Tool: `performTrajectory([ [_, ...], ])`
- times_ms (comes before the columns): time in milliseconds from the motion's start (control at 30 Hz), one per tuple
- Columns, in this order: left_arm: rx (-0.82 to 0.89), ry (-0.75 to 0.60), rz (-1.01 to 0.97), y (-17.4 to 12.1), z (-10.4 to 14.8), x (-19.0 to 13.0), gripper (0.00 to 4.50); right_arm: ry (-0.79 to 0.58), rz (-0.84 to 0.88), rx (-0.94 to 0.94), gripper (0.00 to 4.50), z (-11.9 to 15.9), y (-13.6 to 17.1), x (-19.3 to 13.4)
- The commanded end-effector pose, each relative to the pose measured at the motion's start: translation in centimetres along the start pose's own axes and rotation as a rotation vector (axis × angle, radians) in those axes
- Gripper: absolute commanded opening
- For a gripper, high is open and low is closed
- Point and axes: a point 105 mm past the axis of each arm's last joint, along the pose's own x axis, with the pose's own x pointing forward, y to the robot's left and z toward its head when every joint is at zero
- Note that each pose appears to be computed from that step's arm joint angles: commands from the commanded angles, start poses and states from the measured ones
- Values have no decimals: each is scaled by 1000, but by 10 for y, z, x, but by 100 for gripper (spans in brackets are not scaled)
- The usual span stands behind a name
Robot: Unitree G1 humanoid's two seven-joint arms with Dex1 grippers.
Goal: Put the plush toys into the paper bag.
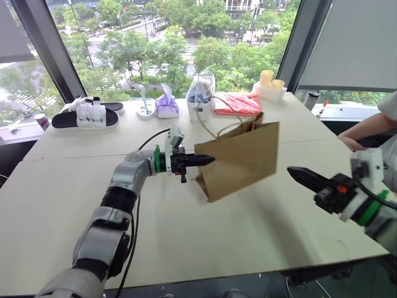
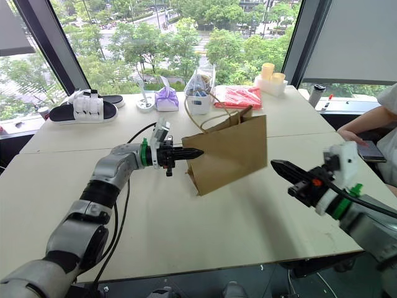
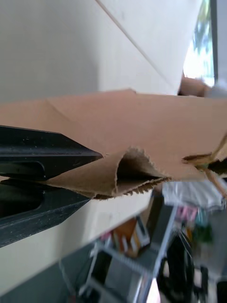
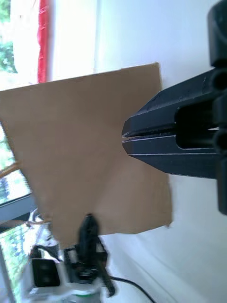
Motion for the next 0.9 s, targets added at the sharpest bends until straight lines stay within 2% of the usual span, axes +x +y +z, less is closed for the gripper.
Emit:
performTrajectory([
  [33,73,83,-114,-4,5,1,1,-59,-29,-56,0,18,3,-12],
  [333,164,258,-140,8,-2,-2,1,-43,-76,-67,0,14,6,-22],
  [433,163,297,-126,11,-6,-5,88,-45,-73,-65,0,12,9,-18],
  [500,165,303,-123,11,-8,-7,179,-38,-71,-62,0,10,9,-16],
  [667,170,278,-66,14,-4,-30,444,35,-29,-91,0,6,10,-11],
  [767,157,256,-19,13,4,-51,448,100,27,-131,0,3,11,-10],
  [900,52,191,66,1,17,-80,448,177,115,-170,0,-4,16,-5],
])
